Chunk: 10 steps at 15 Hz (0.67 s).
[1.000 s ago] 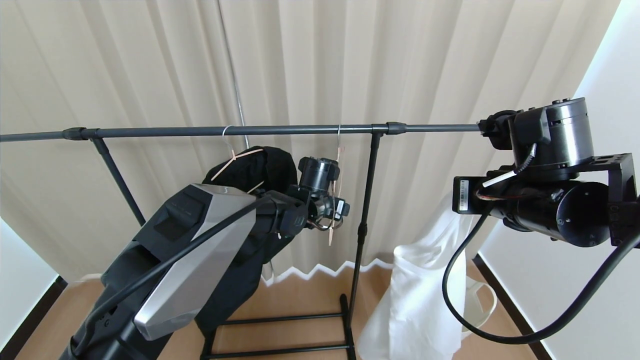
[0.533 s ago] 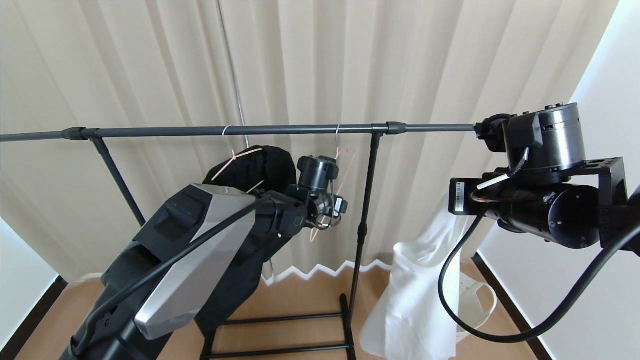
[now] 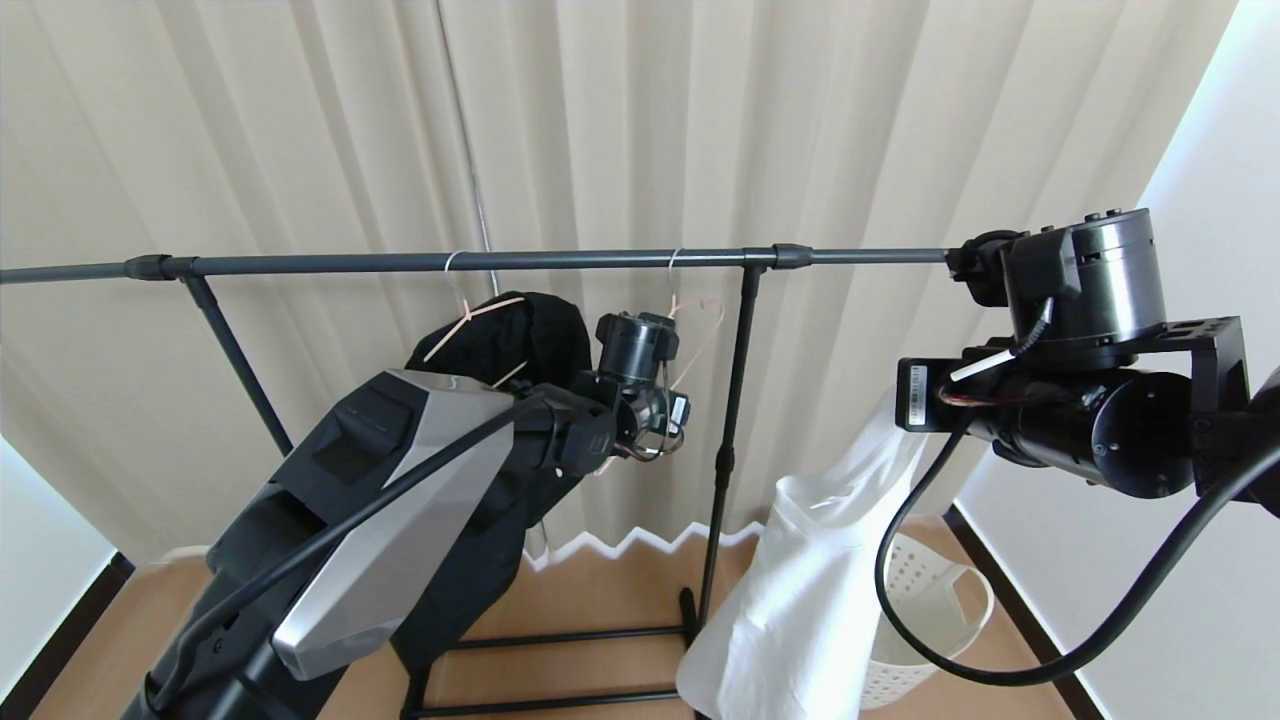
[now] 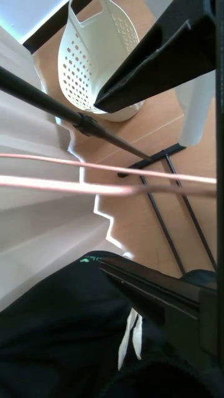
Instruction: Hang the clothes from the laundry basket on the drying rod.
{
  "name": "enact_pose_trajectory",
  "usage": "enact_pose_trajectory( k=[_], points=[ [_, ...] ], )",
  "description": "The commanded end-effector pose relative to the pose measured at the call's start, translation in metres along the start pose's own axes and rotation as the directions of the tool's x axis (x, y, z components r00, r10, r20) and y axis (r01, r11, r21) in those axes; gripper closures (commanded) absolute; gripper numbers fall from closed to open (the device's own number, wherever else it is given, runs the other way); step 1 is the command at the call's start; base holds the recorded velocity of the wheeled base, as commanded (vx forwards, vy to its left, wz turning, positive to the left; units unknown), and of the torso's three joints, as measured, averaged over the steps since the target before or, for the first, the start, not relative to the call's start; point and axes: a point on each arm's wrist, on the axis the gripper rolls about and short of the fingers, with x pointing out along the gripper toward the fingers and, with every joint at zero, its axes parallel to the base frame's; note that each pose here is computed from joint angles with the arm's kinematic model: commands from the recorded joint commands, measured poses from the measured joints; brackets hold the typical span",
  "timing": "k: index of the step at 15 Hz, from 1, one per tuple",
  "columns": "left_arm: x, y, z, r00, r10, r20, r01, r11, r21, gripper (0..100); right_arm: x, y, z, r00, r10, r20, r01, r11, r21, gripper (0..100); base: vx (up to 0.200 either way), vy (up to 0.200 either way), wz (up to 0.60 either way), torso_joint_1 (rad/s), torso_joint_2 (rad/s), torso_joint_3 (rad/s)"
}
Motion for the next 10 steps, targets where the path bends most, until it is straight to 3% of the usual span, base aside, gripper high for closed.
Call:
enact_pose_trajectory(
  k=[1,10],
  points=[
    [-0.0005,0.0009,0.0011,1.000,0.002,0.003,-0.002,1.000,-0.001,100,0.0013,0.0008,-0.0008,1.000,-0.001,-0.003,0.001,1.000,-0.002,100,0.000,0.000,0.00,0.000,0.00,0.000],
    [-0.0048,0.0075,0.0089,1.000,0.010,0.019,-0.010,1.000,-0.011,100,0.0007,0.0001,-0.0014,1.000,-0.001,-0.004,0.001,1.000,-0.003,100,0.000,0.000,0.00,0.000,0.00,0.000]
  ],
)
